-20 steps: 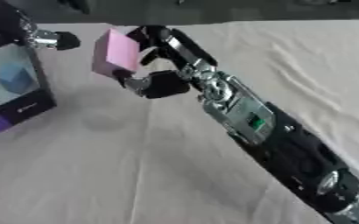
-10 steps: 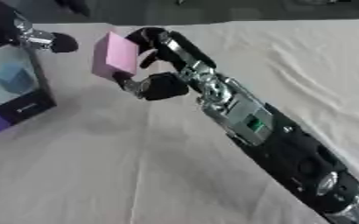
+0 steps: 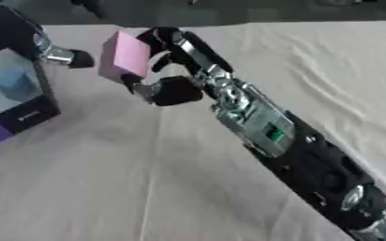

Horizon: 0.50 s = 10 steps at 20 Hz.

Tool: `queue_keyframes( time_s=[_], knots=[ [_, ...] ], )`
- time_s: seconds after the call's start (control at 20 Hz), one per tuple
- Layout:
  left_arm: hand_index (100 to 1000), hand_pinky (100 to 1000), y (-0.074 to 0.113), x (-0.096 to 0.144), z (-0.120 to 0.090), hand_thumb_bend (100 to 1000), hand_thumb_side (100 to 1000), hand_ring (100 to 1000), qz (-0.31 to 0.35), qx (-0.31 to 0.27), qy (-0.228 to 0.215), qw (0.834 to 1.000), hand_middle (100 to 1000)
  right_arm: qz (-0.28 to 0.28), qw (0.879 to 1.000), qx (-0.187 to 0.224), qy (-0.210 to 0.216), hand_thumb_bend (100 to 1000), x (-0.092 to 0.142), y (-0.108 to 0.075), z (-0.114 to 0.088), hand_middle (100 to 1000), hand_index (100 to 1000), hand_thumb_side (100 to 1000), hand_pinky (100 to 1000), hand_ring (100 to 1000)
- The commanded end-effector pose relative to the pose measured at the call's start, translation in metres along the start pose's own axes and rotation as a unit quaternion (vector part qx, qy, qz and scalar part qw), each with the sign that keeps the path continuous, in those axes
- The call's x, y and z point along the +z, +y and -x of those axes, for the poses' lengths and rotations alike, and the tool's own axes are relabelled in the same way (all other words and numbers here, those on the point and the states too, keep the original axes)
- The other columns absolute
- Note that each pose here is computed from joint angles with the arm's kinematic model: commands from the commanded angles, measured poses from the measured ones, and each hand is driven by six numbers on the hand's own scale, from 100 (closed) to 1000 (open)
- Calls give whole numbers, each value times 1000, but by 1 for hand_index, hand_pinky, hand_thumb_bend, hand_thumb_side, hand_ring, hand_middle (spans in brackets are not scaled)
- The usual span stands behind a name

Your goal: Pick up the objects with one hand, pass them to the other hand, and then place them into the box on the other side of the table.

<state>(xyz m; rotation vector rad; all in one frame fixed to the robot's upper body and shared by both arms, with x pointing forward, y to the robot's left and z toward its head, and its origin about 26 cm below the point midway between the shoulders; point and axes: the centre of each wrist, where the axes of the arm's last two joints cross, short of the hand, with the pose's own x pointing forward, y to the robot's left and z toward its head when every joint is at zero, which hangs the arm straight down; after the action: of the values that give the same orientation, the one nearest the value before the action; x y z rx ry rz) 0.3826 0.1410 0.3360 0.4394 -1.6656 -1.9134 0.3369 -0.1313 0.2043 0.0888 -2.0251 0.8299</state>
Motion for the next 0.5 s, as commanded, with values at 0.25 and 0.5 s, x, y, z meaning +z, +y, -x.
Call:
queue_keyframes(
  time_s=[0.25, 0.5],
  knots=[
    [808, 888, 4, -4, -6, 462, 527, 845, -16, -14, 16, 1000, 759, 2, 1000, -7, -21, 260, -1, -5, -19, 465, 438, 100, 623, 733],
    [807, 897, 1, -8, -6, 457, 542, 853, -11, -9, 18, 1000, 763, 0, 1000, -5, -24, 264, 0, -5, -24, 465, 437, 100, 622, 734]
  ],
)
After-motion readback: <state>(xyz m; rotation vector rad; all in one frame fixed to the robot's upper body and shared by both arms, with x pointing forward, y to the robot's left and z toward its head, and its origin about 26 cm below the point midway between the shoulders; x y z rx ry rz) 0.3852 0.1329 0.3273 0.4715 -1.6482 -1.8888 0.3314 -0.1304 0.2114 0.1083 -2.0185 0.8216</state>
